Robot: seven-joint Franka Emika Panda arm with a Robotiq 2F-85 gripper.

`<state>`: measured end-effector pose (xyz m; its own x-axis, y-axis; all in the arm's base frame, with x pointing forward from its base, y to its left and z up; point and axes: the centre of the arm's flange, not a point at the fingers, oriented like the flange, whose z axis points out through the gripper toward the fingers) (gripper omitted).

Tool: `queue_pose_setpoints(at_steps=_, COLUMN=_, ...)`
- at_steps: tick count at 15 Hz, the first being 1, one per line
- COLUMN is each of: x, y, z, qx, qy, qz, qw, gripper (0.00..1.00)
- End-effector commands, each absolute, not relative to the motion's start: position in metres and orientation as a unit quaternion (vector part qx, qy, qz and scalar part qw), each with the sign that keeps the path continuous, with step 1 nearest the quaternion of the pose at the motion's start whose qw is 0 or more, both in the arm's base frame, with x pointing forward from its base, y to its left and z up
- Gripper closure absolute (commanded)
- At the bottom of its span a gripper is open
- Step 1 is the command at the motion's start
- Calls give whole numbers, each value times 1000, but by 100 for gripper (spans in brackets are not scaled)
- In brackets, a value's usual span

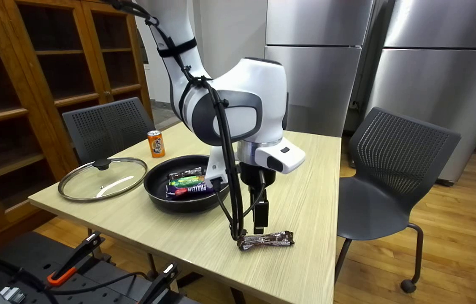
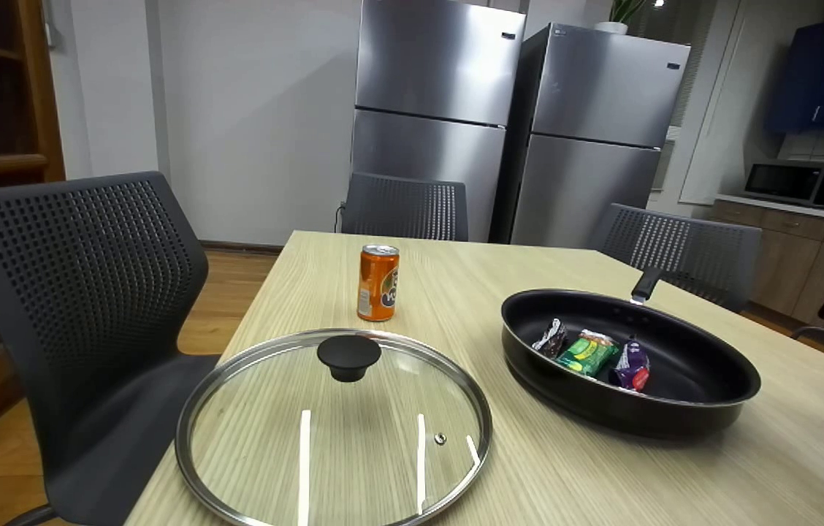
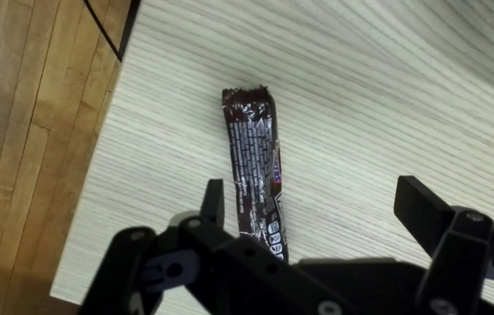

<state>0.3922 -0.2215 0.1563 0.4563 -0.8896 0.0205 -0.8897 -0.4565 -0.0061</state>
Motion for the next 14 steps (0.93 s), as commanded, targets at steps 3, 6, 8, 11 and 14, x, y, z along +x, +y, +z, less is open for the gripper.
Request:
queue_pose_setpoints(at_steps=3, x=377, y=-231, z=143, qx=850, qy=-526, qz=4, qw=9, gripper=0)
queue_pose_setpoints(at_steps=6, x=376, y=-234, z=134, qx=851, qy=-525, qz=1, qw=9, gripper=0)
queue_pose_setpoints(at_steps=8, x=375, y=-235, z=130, qx=849, qy=-528, qz=6, qw=8, gripper=0)
queue_pose_setpoints(at_steps=11, x=377, y=-238, z=124, qx=848, qy=-530, qz=8, qw=12, gripper=0)
queue_pose_setpoints(at_steps=14, x=379, y=-239, z=119, qx=848, qy=-530, qz=5, qw=16, gripper=0)
